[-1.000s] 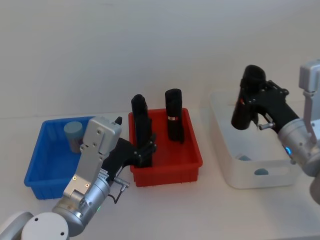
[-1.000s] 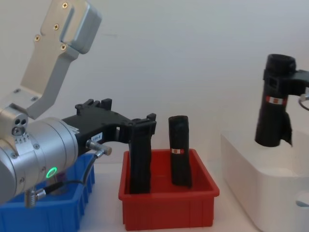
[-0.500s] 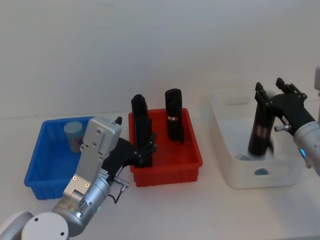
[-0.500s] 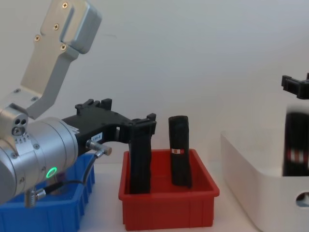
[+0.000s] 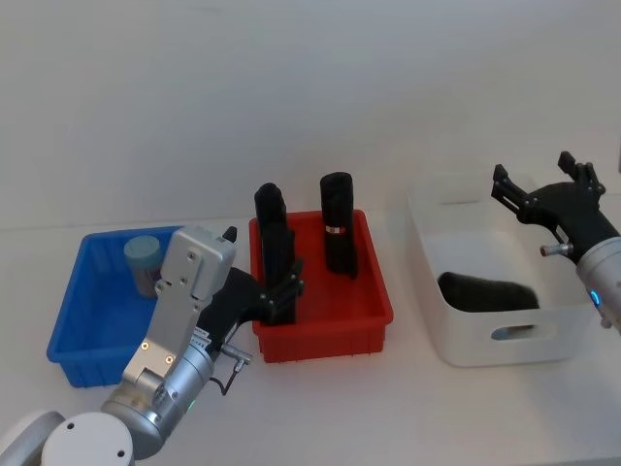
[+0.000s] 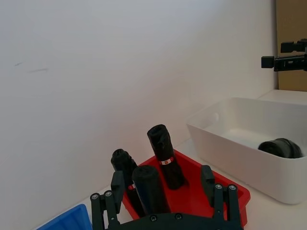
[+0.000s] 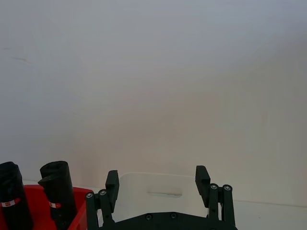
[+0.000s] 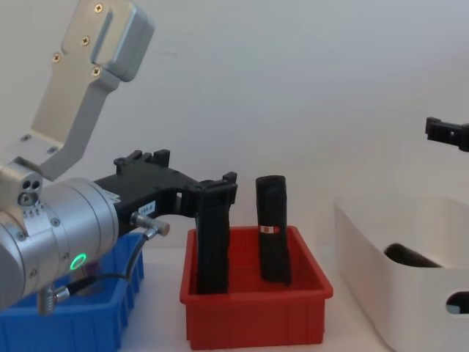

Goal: Pick the cotton swabs from the blue box and place them into the white box.

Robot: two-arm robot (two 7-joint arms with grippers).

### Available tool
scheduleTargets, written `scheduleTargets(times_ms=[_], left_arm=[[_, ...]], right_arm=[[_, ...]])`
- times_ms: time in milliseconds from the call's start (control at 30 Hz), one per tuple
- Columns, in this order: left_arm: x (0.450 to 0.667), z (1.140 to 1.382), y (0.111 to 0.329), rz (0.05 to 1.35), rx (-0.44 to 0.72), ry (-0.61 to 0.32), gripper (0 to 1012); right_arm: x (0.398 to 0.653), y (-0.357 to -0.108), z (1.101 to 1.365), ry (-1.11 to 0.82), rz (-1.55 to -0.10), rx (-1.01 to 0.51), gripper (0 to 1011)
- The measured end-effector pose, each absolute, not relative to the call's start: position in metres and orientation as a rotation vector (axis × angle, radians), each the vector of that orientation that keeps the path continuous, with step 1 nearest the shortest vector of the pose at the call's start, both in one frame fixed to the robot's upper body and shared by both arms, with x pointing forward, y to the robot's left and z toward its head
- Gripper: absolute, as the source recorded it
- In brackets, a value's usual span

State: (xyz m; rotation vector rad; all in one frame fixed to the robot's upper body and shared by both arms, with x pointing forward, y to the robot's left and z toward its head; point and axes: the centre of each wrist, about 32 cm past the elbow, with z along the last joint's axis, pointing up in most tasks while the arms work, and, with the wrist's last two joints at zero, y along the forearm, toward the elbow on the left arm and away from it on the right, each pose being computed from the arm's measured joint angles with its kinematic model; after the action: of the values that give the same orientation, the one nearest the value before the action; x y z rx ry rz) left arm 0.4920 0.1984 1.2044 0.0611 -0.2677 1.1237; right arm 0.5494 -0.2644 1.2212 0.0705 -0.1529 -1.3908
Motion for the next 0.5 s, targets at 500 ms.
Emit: scheduleTargets(times_ms=[500], left_arm=[[0.492,1.2044,0.1984,1.124,0.061,-0.268,1004]], right_arm=[[0.5486,-0.2658,1.2213,-0.152,-1.396,0.07,1002]])
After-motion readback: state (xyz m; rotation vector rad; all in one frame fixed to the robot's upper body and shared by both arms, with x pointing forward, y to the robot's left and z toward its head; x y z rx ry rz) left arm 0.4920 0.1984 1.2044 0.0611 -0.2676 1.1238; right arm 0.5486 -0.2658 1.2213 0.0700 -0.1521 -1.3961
